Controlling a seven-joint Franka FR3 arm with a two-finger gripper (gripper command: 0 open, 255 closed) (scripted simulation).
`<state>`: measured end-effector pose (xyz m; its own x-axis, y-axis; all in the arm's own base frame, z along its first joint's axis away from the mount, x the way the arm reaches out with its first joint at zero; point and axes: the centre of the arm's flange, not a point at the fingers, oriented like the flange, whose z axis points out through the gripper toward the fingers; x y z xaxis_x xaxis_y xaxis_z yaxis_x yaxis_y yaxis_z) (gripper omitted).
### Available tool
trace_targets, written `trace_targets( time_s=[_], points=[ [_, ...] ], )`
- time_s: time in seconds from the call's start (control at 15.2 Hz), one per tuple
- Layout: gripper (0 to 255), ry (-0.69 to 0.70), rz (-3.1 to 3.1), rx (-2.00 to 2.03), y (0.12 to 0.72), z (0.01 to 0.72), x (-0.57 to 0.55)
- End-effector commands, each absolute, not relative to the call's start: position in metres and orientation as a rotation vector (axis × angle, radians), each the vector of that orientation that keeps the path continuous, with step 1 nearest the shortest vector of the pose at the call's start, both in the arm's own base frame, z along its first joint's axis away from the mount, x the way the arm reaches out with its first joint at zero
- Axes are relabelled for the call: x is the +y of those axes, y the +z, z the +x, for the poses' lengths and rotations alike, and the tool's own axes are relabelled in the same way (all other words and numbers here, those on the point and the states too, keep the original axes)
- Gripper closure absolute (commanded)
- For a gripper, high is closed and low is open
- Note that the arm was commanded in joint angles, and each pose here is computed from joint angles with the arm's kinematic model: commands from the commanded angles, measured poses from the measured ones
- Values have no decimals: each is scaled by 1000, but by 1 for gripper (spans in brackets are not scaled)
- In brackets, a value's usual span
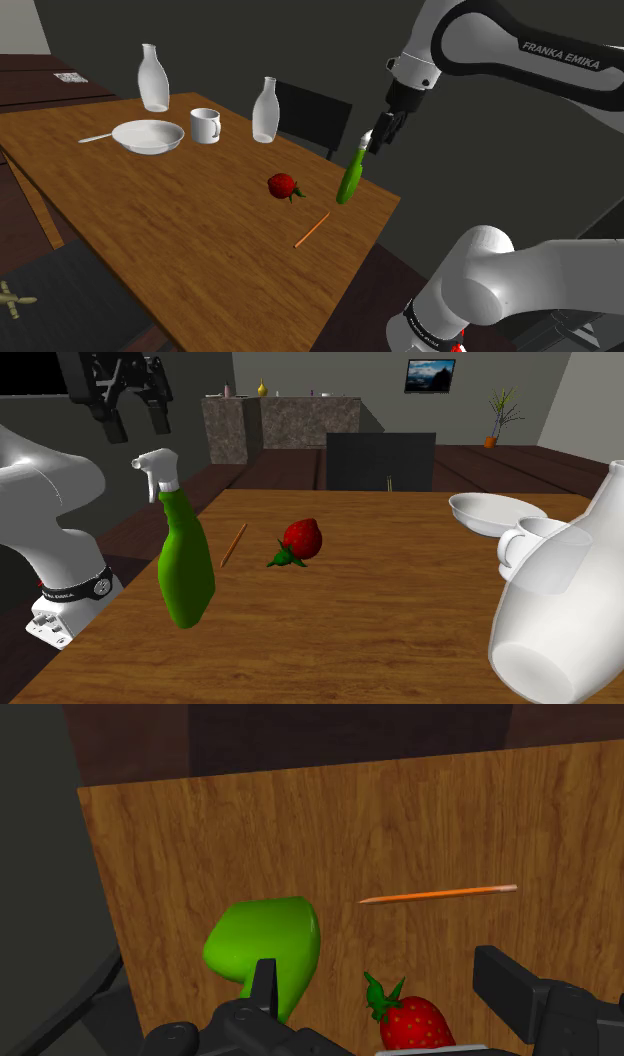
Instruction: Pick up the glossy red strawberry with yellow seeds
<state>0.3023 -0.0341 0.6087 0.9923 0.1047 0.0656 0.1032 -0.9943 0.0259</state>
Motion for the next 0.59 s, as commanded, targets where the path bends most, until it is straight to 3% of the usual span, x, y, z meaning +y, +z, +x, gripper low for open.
trace_targets(
  time_s=[0.0, 0.53],
  points=[
    [0, 104, 3113, 162, 609, 302, -34],
    [0, 110, 2999, 486, 557, 384, 14]
  ],
)
